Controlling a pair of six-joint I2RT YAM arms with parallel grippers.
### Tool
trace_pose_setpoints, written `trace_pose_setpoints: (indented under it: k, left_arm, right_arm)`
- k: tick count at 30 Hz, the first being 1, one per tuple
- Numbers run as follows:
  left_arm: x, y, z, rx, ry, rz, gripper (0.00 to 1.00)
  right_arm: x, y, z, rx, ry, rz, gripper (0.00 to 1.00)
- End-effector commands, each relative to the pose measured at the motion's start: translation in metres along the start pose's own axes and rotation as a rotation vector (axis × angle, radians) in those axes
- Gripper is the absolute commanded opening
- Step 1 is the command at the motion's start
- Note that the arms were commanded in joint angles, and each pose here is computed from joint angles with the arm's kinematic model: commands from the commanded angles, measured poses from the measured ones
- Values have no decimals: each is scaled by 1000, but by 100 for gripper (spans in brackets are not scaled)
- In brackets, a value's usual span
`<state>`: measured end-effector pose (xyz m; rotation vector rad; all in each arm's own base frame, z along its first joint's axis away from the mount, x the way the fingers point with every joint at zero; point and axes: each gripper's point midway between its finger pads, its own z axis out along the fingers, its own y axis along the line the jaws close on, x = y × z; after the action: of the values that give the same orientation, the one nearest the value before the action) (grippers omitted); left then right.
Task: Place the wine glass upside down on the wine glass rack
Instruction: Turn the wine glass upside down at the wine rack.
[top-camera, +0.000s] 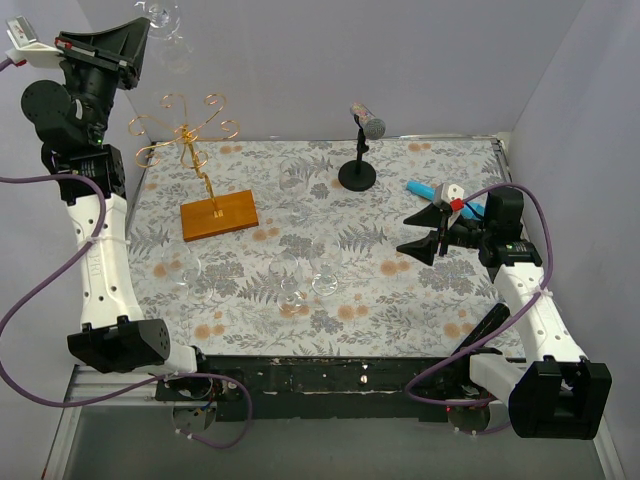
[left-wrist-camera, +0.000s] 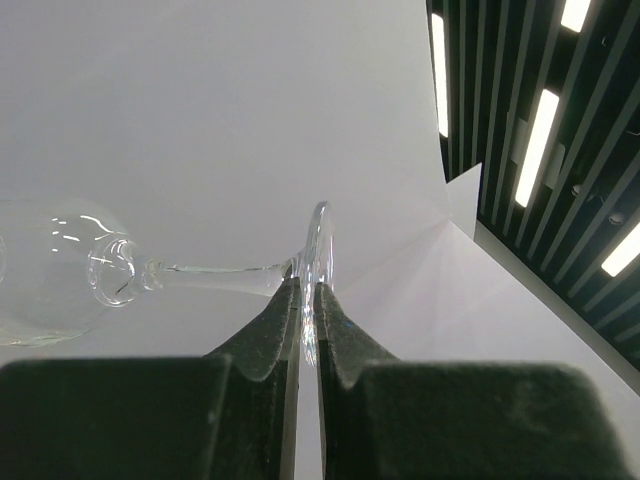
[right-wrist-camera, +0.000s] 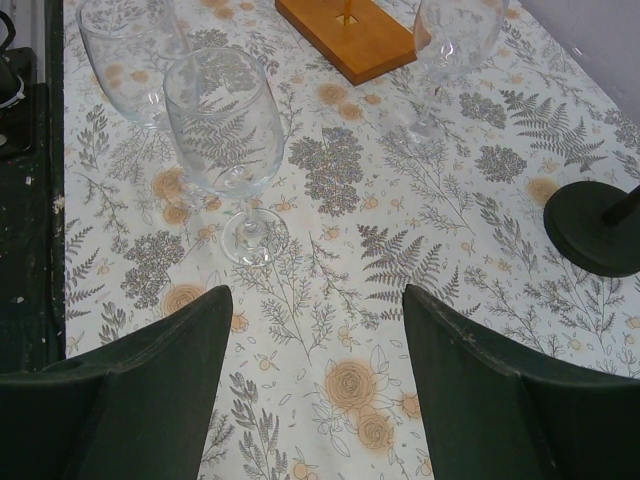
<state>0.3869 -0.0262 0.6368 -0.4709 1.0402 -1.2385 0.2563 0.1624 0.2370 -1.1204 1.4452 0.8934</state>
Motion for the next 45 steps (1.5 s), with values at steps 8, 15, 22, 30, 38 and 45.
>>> trace_pose_setpoints:
  k: [8,15,22,30,38,45]
  left_arm:
    - [-17,-44,-14,89,-80,15,0]
    - [-21,-33,-14,55,-86,65,0]
    - [-28,-25,-7,38,-98,71,0]
    - [-50,4,-12,-40,-163,125,0]
    - [-73,24,-23,-110,-239,181,0]
    - [-87,38,-57,-188,-358,247,0]
  right_arm:
    - [-3,-3,0,2,-13,-29,77]
    - [-2,-3,1,-13,-12,-5,76]
    - [-2,-1,2,-22,-11,0,76]
    - [-1,0,2,-31,-10,10,76]
    - [3,-1,2,-35,-4,24,76]
    - [6,-2,4,-45,0,44,76]
